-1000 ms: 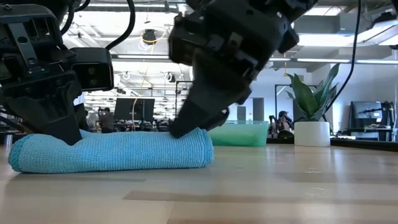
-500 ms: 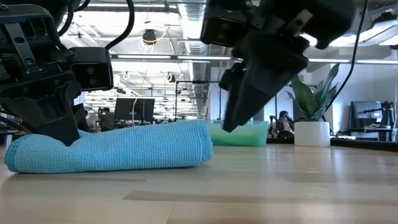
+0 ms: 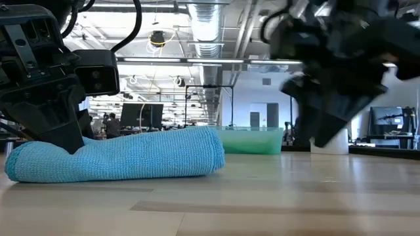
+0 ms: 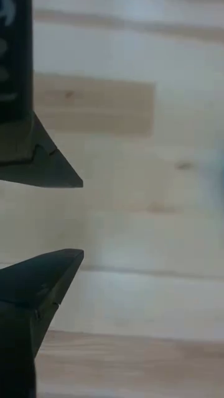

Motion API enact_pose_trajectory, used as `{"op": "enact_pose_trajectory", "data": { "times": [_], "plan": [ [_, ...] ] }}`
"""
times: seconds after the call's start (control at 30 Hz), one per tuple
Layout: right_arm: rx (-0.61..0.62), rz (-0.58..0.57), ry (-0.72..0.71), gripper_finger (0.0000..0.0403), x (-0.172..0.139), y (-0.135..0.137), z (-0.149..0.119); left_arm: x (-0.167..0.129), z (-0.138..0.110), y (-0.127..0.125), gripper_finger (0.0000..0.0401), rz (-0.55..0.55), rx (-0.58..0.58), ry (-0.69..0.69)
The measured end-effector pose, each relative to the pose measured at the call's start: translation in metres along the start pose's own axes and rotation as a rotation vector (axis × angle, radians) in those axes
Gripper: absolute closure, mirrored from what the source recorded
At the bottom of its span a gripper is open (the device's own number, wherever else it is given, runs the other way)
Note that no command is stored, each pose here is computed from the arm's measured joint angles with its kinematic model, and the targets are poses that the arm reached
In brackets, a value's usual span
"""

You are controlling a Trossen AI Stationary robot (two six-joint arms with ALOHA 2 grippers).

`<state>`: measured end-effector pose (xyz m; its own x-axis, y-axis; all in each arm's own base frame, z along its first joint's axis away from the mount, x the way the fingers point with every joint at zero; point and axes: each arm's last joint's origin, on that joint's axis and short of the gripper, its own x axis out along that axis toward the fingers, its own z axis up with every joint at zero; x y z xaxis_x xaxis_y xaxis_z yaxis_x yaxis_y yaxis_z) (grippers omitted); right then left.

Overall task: Roll microfiber towels into tight, uniform cylinder then place into a basket
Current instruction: Put the rolled blue microfiber cloth into the green bin

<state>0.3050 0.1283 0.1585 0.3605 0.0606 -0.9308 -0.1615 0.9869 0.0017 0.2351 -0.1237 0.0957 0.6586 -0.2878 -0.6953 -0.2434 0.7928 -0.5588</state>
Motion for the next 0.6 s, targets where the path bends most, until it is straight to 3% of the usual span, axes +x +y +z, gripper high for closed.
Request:
{"op": "enact_pose_trajectory", "data": {
  "times": [0.27, 0.47, 0.6],
  "plan": [
    [0.155, 0.054, -0.225, 0.0211, -0.001, -0.003, -0.040, 0.000, 0.000, 0.000, 0.0372, -0.002, -0.001, -0.002],
    [0.191, 0.148, -0.517, 0.0209, -0.003, -0.003, -0.033, 0.000, 0.000, 0.000, 0.0372, -0.001, 0.000, -0.009],
    [0.211, 0.168, -0.606, 0.0210, -0.001, -0.005, -0.024, 0.000, 0.000, 0.000, 0.0372, -0.001, -0.001, -0.010]
  ]
}}
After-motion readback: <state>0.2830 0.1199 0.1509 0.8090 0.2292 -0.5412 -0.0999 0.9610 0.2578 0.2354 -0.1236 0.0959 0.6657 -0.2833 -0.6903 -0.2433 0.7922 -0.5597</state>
